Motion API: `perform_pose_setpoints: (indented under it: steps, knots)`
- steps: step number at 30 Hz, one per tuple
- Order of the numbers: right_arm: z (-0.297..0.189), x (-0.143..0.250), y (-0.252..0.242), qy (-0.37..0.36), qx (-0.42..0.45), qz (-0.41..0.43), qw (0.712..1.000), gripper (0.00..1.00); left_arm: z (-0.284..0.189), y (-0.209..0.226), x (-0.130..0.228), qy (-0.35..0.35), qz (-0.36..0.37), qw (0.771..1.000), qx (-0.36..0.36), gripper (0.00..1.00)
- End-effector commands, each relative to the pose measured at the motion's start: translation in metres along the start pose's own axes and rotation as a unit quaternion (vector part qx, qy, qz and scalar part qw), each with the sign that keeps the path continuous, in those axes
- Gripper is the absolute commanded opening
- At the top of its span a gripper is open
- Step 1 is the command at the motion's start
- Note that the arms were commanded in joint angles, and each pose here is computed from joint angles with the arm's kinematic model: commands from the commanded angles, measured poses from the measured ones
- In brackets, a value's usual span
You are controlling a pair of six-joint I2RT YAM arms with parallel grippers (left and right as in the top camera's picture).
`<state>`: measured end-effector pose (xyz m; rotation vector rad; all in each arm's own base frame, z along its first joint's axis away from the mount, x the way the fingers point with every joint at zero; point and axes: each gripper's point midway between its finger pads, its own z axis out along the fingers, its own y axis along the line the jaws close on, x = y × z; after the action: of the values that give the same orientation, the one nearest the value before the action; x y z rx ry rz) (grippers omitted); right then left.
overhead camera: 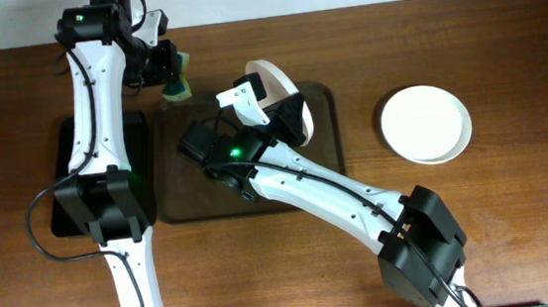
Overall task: Clean dirty plates on tray and stack at the side
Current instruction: 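Lift the scrubbed plate with the right gripper and carry it right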
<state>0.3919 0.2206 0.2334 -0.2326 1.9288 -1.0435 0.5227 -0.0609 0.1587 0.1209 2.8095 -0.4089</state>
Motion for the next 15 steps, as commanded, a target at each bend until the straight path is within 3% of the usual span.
perform_pose_setpoints:
  steps: [1,7,11,13,15]
  knots:
    - [-0.009,-0.008,-0.015,-0.010,-0.004,0.040,0.999,0.04,-0.004,-0.002,-0.002,-0.005,-0.001,1.000,0.002,0.01]
    - [-0.011,-0.001,-0.011,0.019,-0.049,0.088,0.995,0.04,-0.004,-0.002,-0.001,-0.004,-0.001,1.000,0.002,0.01]
    - [-0.018,0.013,0.006,0.101,-0.175,0.131,0.970,0.04,-0.003,-0.006,-0.001,-0.003,0.002,1.000,0.003,0.01]
    - [-0.015,0.022,0.010,0.167,-0.257,0.166,0.937,0.04,-0.002,-0.009,-0.001,-0.003,0.005,1.000,0.004,0.01]
    - [0.006,0.030,-0.008,0.252,-0.345,0.238,0.872,0.04,-0.001,-0.012,-0.001,-0.002,0.008,1.000,0.005,0.01]
